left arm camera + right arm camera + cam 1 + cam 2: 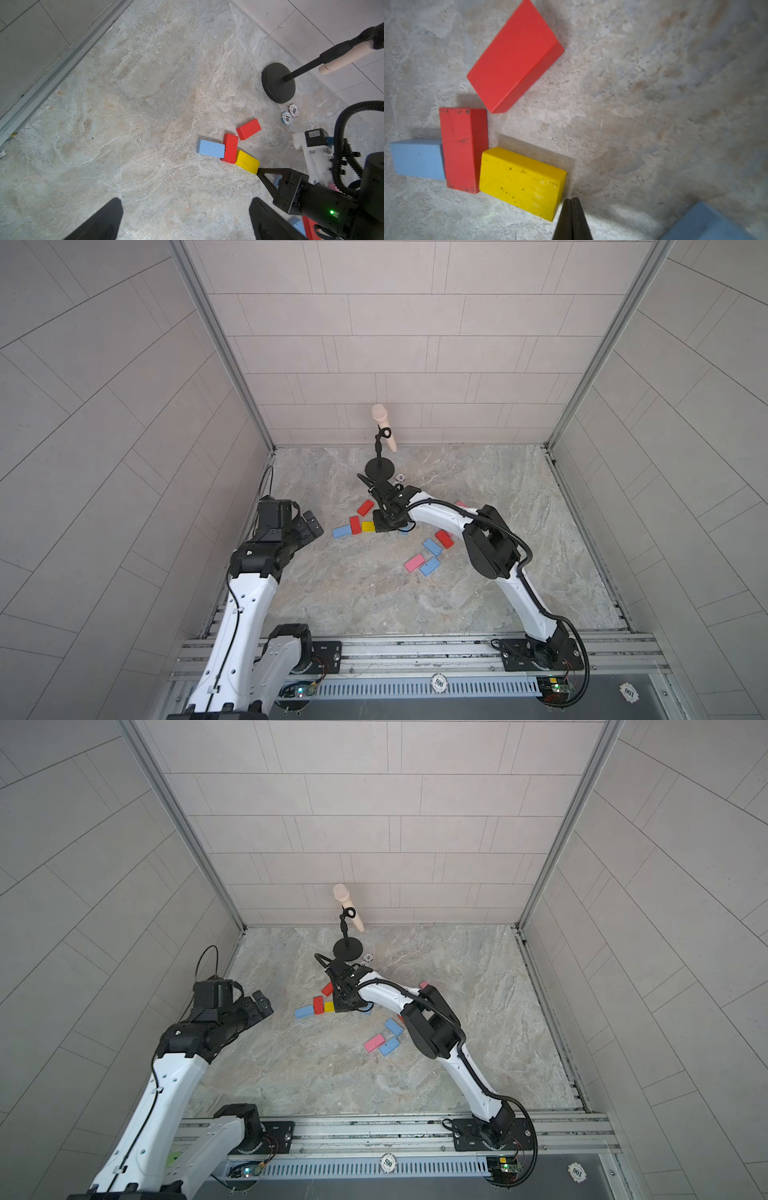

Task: Assemble the letter t with building blocks
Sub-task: Adjust the building block at the center of the board.

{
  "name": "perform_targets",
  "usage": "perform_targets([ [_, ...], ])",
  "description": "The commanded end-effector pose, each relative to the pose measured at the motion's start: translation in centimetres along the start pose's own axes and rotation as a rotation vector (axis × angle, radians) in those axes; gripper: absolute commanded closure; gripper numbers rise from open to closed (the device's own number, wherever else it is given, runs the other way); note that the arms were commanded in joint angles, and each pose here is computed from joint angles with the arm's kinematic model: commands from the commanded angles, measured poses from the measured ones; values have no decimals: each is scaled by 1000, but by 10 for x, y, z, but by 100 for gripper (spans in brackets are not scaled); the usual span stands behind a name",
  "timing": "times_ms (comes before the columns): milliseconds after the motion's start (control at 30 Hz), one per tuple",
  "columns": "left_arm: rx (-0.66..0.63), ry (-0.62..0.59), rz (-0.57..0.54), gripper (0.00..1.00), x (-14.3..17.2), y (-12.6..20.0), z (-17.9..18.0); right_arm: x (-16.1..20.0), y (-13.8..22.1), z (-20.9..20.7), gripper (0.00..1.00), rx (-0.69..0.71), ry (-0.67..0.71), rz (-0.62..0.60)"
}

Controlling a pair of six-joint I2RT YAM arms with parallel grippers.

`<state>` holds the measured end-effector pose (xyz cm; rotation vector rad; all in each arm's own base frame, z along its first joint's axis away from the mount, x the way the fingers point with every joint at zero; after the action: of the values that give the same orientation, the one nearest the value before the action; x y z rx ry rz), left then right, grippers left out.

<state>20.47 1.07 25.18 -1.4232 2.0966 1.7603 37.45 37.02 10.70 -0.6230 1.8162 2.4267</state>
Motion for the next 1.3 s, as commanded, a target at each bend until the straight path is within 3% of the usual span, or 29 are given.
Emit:
perform_targets([
  [0, -9, -6, -12, 0, -2, 2, 1, 1, -6, 1, 100, 23, -11, 11],
  [1267, 9, 4, 7, 0, 2, -4, 1, -7, -12, 9, 100, 4, -5, 14],
])
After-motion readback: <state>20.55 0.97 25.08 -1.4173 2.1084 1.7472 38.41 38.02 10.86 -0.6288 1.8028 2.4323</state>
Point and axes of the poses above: each gripper's point midway between its finger pads, its own y axis back along the fingers, its own z axis along the line the jaws close on, x = y × z, the point moved 8 cm from there along y, back along the fingers, and after that the axes turned 4 degrees about y, right-handed, at the moved point
